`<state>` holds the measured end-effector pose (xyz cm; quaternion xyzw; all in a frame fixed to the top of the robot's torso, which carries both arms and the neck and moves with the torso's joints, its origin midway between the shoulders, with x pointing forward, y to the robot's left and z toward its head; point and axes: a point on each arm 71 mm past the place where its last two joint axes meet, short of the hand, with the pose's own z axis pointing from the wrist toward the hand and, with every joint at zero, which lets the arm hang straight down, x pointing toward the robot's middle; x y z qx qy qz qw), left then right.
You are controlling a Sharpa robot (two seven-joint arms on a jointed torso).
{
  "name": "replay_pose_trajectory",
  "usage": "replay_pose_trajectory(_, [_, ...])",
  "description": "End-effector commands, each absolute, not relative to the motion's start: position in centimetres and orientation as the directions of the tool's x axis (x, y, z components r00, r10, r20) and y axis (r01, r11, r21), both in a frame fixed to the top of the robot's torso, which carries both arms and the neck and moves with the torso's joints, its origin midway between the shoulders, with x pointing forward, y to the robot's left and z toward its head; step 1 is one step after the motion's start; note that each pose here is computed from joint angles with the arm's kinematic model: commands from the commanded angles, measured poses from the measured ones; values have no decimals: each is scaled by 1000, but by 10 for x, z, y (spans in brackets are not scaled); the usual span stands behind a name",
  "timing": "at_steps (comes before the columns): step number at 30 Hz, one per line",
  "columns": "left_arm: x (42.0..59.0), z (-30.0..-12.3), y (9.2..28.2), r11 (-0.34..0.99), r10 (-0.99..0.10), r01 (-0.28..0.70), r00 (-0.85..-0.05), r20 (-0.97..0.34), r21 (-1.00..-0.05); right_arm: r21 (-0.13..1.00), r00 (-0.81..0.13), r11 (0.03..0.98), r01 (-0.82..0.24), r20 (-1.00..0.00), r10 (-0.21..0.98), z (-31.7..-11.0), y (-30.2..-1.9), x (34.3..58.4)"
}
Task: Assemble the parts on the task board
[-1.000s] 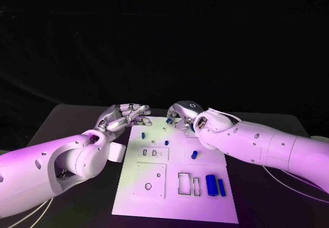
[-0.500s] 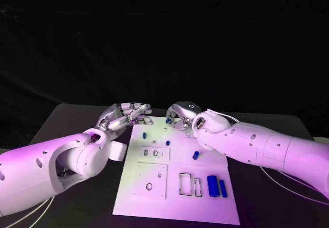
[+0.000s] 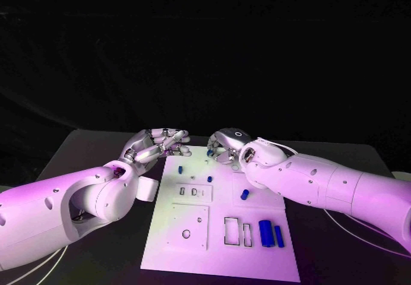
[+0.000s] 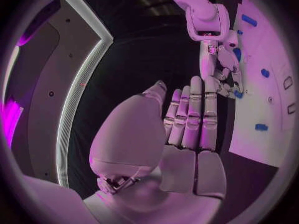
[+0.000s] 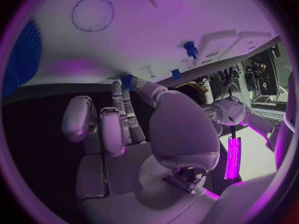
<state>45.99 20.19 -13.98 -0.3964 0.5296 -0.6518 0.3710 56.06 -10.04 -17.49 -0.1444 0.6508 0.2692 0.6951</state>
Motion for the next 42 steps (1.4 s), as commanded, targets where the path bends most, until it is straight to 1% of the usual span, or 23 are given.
replay_pose_trajectory(1, [459, -138, 200, -175, -895, 65, -427, 132, -982, 135, -3, 815, -563, -987, 162, -177, -102, 560])
replay_pose_trajectory(8, [460, -138, 202, -173, -898, 66, -421, 130, -983, 149, 2, 809, -569, -983, 182, -174, -113, 551])
replay_pose_trajectory(12, [461, -138, 205, -171, -900, 67, -417, 128, -983, 177, 2, 806, -565, -977, 215, -168, -130, 541])
replay_pose_trajectory(14, [461, -138, 206, -171, -902, 66, -413, 129, -983, 208, -1, 815, -541, -969, 247, -161, -147, 536])
replay_pose_trajectory(16, [461, -139, 207, -172, -902, 64, -410, 131, -983, 244, -18, 825, -509, -962, 273, -157, -160, 534])
replay_pose_trajectory(19, [461, -139, 208, -173, -903, 63, -408, 133, -983, 330, -83, 840, -430, -941, 327, -153, -187, 532])
replay_pose_trajectory(22, [461, -139, 209, -173, -904, 62, -405, 133, -983, 390, -156, 847, -361, -921, 357, -153, -209, 530])
replay_pose_trajectory(27, [462, -139, 209, -173, -905, 61, -404, 134, -983, 398, -212, 862, -313, -914, 346, -155, -229, 529])
replay_pose_trajectory(31, [462, -140, 209, -174, -904, 60, -406, 135, -983, 395, -232, 869, -299, -913, 336, -157, -235, 529])
replay_pose_trajectory(35, [463, -140, 209, -173, -904, 60, -405, 135, -983, 386, -235, 872, -300, -916, 325, -159, -234, 530])
replay_pose_trajectory(42, [463, -140, 209, -173, -904, 59, -405, 135, -983, 344, -209, 885, -313, -934, 289, -164, -226, 533])
